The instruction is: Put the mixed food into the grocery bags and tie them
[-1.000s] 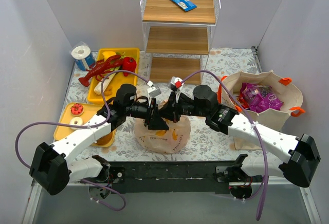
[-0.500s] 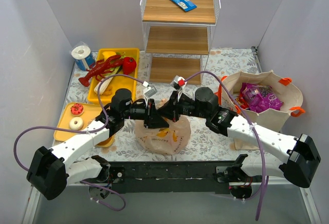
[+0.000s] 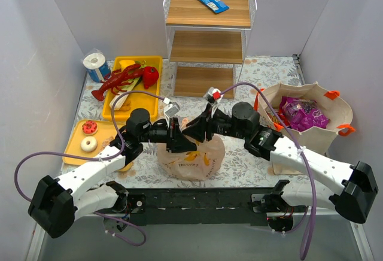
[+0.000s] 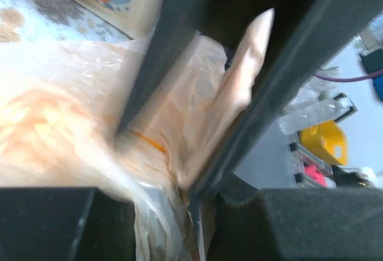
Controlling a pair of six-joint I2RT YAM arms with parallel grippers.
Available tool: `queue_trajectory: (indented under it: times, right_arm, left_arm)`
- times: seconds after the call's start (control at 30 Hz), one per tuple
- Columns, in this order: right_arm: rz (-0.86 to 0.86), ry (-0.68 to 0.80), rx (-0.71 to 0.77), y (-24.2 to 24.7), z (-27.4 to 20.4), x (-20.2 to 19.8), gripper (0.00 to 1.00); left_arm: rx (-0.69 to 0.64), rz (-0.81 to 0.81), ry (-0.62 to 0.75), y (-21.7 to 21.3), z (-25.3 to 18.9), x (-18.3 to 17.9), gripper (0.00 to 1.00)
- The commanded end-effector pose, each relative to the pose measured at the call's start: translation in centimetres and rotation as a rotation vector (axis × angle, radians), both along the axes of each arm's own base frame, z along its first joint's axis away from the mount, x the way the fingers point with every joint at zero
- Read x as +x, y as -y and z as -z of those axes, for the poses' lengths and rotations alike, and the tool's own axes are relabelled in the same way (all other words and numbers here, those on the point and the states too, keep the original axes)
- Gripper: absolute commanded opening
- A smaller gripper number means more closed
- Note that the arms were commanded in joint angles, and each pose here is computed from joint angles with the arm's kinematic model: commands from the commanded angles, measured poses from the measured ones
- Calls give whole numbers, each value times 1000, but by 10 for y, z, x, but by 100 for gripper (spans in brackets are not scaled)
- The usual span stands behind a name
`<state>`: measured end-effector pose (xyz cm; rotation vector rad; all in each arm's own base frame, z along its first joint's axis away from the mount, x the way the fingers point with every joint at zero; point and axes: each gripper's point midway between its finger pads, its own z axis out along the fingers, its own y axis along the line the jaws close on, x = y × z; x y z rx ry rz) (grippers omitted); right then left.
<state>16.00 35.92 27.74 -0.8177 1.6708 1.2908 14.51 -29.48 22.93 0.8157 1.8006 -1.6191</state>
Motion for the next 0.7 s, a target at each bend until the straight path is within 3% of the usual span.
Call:
queue_trajectory:
  times: [0.0,0.1,0.23,0.37,0.67]
  right_arm:
    - [72,59,69,12,-40,6,52]
    - [89,65,63,17,-46,7,65]
    - [109,72,55,21,-46,10,65]
    - [132,104,39,29,-53,14,73]
    - [296,202,-73,92,-65,18,83]
  left_arm:
    - [-9,-42,35,-1,-3,5,0]
    - [-10,-40,38,0,-4,5,0]
    - [-10,-33,39,0,-4,4,0]
    - [-2,-33,40,0,-3,5,0]
    - [44,-33,69,1,-5,10,0]
